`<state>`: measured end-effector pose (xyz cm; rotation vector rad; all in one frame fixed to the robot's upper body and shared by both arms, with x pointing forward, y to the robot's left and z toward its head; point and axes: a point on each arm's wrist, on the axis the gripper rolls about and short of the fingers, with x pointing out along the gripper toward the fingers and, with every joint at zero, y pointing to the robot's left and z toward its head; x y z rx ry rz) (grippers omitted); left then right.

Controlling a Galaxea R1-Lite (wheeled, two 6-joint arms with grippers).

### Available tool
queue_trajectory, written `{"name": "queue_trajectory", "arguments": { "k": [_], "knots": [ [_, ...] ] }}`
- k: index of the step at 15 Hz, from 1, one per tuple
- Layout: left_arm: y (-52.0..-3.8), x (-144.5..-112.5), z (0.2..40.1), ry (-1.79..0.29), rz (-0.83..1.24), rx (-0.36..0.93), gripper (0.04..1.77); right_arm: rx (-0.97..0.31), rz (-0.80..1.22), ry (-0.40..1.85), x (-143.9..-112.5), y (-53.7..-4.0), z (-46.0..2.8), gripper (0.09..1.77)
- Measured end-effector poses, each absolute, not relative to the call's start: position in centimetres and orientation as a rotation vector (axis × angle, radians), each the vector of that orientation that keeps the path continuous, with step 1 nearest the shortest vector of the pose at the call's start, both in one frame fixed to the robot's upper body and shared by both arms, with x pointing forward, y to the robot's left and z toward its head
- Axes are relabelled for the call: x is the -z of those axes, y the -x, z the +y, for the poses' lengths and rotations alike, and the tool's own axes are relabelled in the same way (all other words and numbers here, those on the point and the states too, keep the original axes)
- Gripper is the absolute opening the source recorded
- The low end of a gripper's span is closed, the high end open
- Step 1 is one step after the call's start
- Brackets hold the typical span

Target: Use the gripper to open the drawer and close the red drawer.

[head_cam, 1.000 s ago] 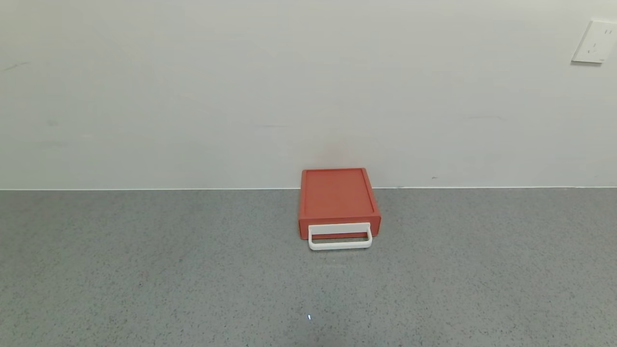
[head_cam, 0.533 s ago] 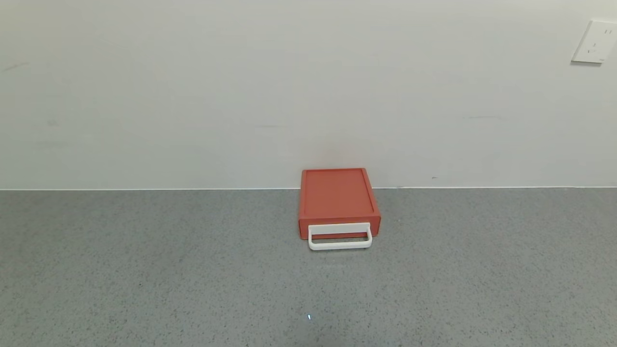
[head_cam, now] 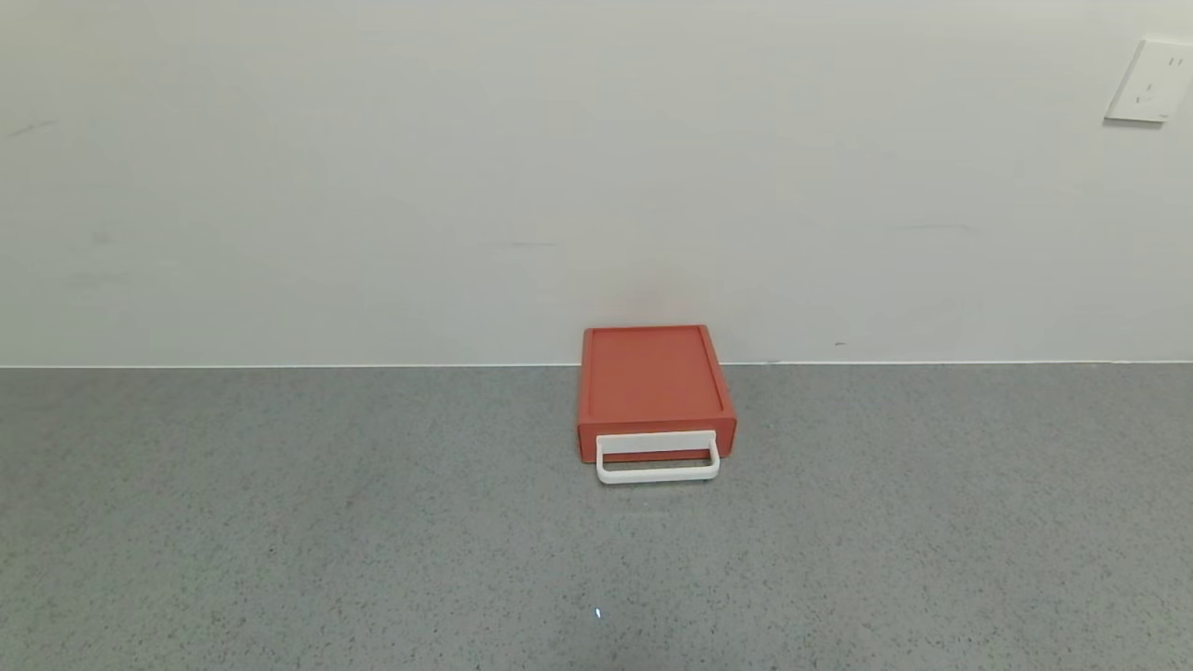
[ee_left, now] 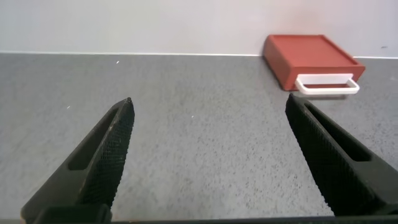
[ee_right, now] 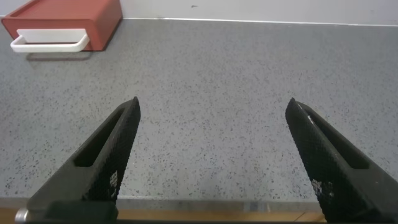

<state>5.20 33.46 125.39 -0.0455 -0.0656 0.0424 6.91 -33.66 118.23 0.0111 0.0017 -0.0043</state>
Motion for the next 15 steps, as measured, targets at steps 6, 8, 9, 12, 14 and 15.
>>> {"name": "queue_trajectory", "arguments": {
  "k": [6, 8, 9, 12, 14, 15],
  "knots": [
    [-6.7, -119.4, 33.3, 0.000, -0.027, 0.017, 1.75, 0.004, 0.002, -0.011, -118.2, -6.9, -33.7, 1.71],
    [-6.9, -118.5, 33.3, -0.019, -0.003, 0.018, 1.75, 0.004, 0.002, -0.011, -118.2, -6.9, -33.7, 1.71],
    [-6.9, -118.4, 33.3, -0.015, 0.001, 0.020, 1.75, 0.005, 0.002, -0.011, -118.2, -6.9, -33.7, 1.71],
    [-6.9, -118.3, 33.3, 0.007, 0.000, 0.018, 1.75, 0.003, 0.003, -0.010, -118.2, -6.9, -33.7, 1.71],
    [-6.9, -118.2, 33.3, 0.005, 0.002, 0.018, 1.75, 0.003, 0.003, -0.010, -118.2, -6.9, -33.7, 1.71],
    [-6.9, -118.2, 33.3, 0.005, 0.002, 0.018, 1.75, 0.003, 0.003, -0.011, -118.2, -6.9, -33.7, 1.71]
  ]
}}
